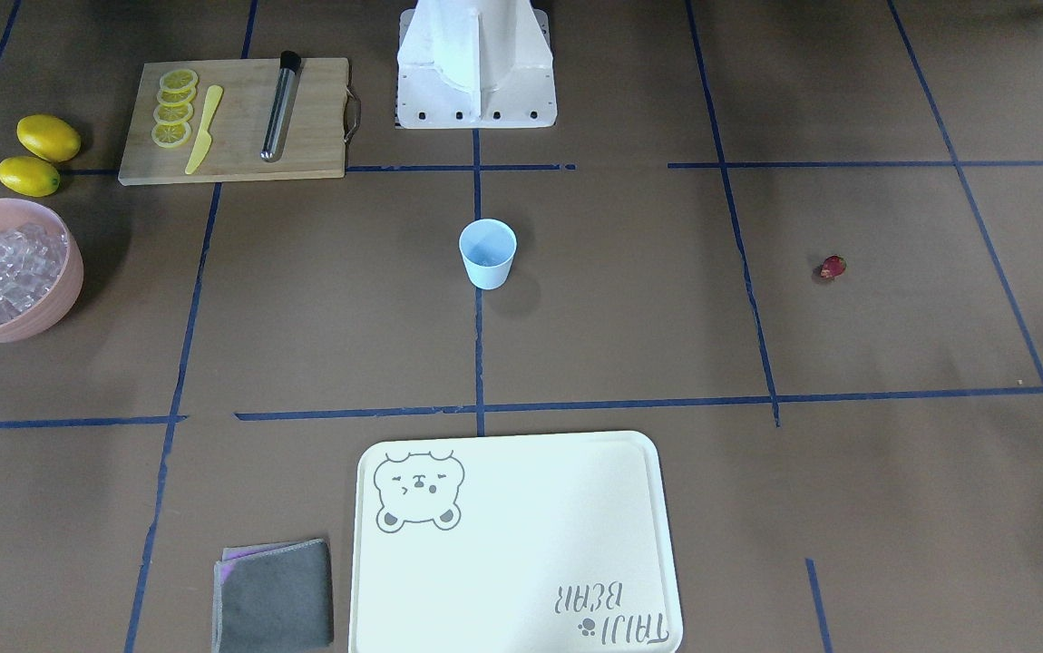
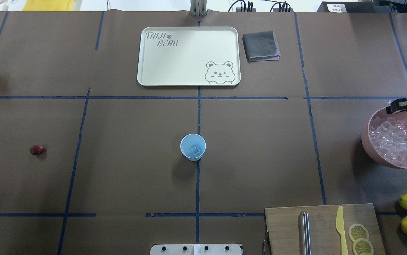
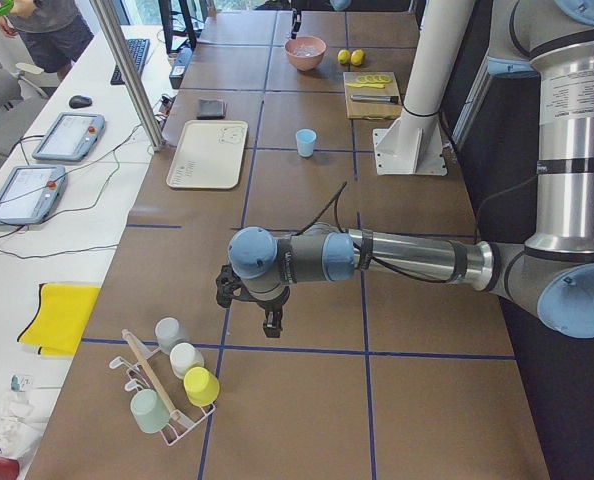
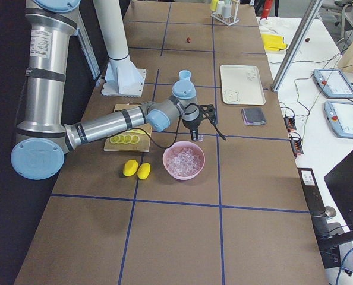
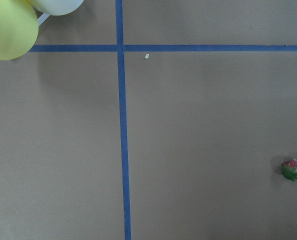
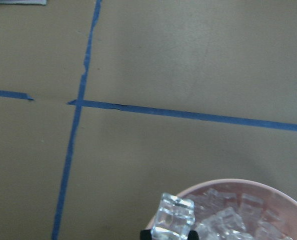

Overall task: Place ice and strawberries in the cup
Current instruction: 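Lower the right gripper into the bowl and grasp another ice cube, then carry the ice cube with the right gripper to the blue cup and drop it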

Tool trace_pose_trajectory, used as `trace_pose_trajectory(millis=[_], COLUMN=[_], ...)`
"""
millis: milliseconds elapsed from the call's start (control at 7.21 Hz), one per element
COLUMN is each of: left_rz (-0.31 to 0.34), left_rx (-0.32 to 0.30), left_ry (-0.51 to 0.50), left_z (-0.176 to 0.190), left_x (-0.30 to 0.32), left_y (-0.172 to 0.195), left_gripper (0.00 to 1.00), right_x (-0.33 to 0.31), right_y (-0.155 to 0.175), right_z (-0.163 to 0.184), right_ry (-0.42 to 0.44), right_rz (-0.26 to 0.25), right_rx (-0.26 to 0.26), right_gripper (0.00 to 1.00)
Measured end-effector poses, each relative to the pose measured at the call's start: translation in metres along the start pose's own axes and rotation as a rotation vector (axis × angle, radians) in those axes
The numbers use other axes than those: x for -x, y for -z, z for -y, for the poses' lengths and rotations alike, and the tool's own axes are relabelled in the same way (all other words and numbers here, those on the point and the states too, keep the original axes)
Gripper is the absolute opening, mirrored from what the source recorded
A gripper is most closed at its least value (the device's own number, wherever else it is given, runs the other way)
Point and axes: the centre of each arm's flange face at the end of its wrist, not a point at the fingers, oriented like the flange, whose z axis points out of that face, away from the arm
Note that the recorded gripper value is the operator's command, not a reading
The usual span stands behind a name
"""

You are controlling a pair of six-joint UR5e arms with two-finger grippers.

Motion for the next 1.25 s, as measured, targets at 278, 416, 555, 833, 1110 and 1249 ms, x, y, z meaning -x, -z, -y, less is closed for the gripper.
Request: trace_pose_trajectory(millis=[278,416,555,833,1110,1249], left_rz=[0.0,0.0,0.0,0.0,0.0,0.0], left_rx=[0.0,0.001,0.001,0.002,0.002,0.003], left_ry=[0.0,0.0,0.0,0.0,0.0,0.001], left_z=[0.0,0.0,0.0,0.0,0.0,0.0], left_x=[0.0,0.0,0.0,0.0,0.0,0.0], left_y=[0.0,0.0,-0.001,-0.001,-0.001,-0.001], left_gripper=[1.0,1.0,1.0,1.0,1.0,1.0], right_x=[0.078,0.119,0.169,0.284,0.387,0.43], right_y=[-0.002,-0.004,-0.005,-0.008,-0.018,-0.026], right_z=[0.026,0.035,0.043,0.043,0.02,0.009], right_ry=[0.066,0.077,0.061,0.024,-0.007,-0.025], right_rz=[0.048,0.07,0.083,0.044,0.006,0.001], right_rx=[0.017,0.028,0.041,0.063,0.061,0.055], right_gripper=[0.04,0.04,0.04,0.04,0.04,0.04])
